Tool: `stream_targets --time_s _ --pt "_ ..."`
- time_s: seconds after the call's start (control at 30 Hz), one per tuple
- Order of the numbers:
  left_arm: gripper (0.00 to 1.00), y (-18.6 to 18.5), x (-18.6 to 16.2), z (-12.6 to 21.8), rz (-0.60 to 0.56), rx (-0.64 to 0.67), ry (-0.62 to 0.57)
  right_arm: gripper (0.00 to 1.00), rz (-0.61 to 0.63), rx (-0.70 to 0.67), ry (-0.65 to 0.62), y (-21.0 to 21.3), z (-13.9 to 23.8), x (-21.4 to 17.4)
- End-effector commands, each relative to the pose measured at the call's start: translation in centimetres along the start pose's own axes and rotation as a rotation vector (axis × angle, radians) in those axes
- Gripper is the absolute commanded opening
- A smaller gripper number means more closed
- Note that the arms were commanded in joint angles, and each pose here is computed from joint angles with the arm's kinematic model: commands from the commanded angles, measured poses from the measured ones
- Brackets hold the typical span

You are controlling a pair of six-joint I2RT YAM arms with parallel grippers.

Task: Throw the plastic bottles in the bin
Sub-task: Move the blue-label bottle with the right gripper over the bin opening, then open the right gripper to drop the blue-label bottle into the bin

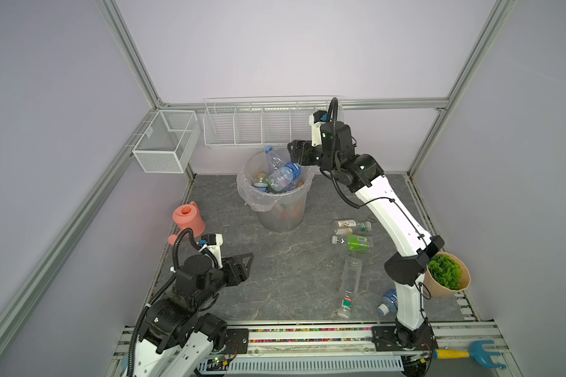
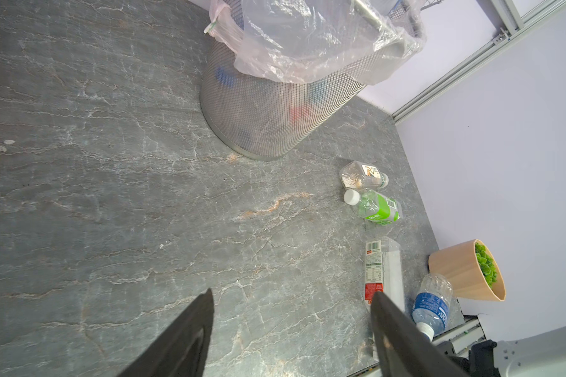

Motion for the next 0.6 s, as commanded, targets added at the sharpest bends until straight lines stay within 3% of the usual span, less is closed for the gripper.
stream_targets --time_s 0.0,0.3,0.57 --pt "0.75 -0.2 0.3 0.6 0.010 0.001 -0.014 0.84 0.009 0.021 -0.066 0.4 3.7 2.8" --pt "0.75 -0.4 0.5 0.3 0.006 -0.004 -0.011 0.85 0.023 0.009 -0.088 -0.1 6.9 3.3" --pt "0.76 -0.7 0.6 0.0 -0.002 -0.017 0.000 0.88 0.042 -0.098 -0.036 -2.5 9.4 1.9"
Point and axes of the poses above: each gripper's point midway between its finger pads, its own z axis back along the fingers, its own y axis along the line the jaws close on, x = y × z, the point moved 3 cm from there along z, back along the fingers, and after that the axes turned 1 degree about -z, right-handed, at the moved point
